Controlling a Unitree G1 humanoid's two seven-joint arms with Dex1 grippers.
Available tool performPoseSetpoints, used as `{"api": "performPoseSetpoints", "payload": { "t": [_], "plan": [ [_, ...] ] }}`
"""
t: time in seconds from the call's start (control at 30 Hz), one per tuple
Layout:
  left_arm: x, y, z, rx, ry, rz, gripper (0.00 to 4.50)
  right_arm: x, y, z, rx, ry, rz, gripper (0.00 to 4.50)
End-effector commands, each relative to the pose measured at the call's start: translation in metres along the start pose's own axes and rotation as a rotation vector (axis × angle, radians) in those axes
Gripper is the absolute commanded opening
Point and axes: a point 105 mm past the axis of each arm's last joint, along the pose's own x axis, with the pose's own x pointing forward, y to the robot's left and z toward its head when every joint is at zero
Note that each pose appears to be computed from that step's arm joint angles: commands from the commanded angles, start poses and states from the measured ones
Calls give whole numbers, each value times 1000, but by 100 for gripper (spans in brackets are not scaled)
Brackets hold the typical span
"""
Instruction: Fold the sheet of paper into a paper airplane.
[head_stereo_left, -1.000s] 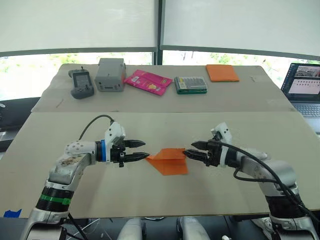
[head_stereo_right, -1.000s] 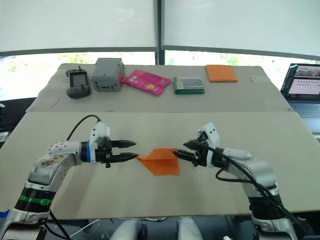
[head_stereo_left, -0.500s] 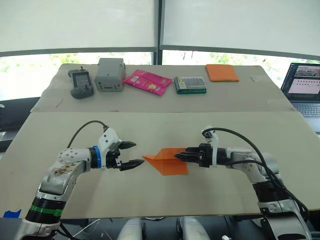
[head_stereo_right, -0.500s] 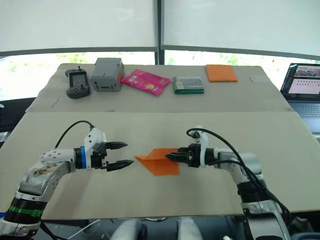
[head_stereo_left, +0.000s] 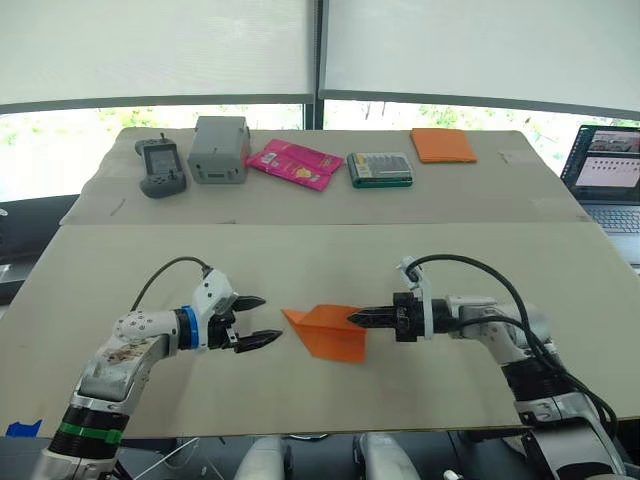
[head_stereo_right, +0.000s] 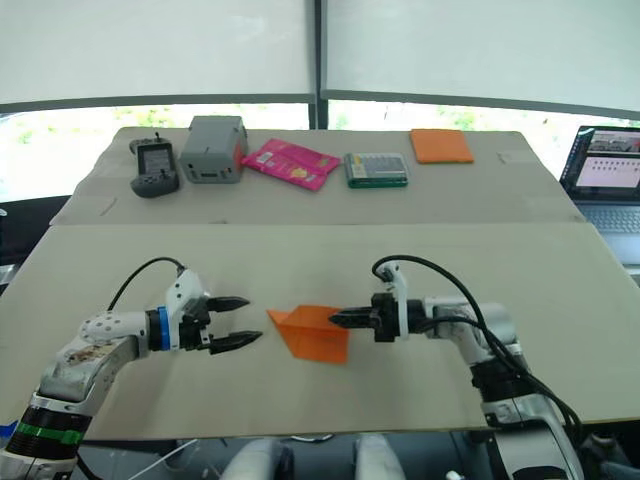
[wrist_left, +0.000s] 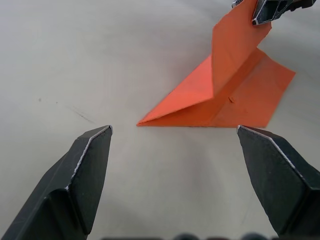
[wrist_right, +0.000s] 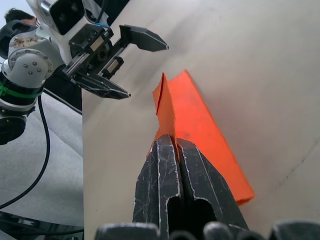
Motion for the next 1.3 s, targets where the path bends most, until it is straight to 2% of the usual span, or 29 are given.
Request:
{"api": "performPoseSetpoints", "payload": {
  "t": [0.03,0.2,0.3,0.4,0.47,0.63,0.73,0.83,0.9,1.0,1.03,1.3],
  "plan": [
    [-4,-3,4,-53,-44,-23,424,-10,19,49,-215,-112,43,2],
    [-6,-9,5,-127,-67,-73,424,-18,29,84,-471,-150,10,2],
    [-7,-9,4,-133,-60,-81,424,-18,28,102,-808,-117,-78,2],
    [-6,-6,5,-130,-54,-81,424,-9,30,109,-1163,-76,-122,2],
    [-6,-5,4,-126,-48,-82,424,-2,32,107,-1334,-76,-128,2],
    [-5,-3,5,-125,-48,-80,424,5,24,82,-1797,5,-162,2],
    [-6,-3,5,-126,-45,-78,424,2,22,60,-2041,2,-191,2],
    [-6,-3,4,-127,-42,-77,424,0,15,31,-2070,14,-169,2],
    [-6,-4,3,-128,-36,-79,424,-1,9,9,-2010,40,-133,2],
    [-6,-5,2,-134,-31,-89,424,-8,8,1,-1963,1,-157,2],
    [-6,-5,2,-136,-31,-91,424,-11,8,1,-1956,-2,-165,62],
    [-7,-5,2,-132,-26,-97,424,-42,23,33,-2012,-12,-226,333]
  ]
}}
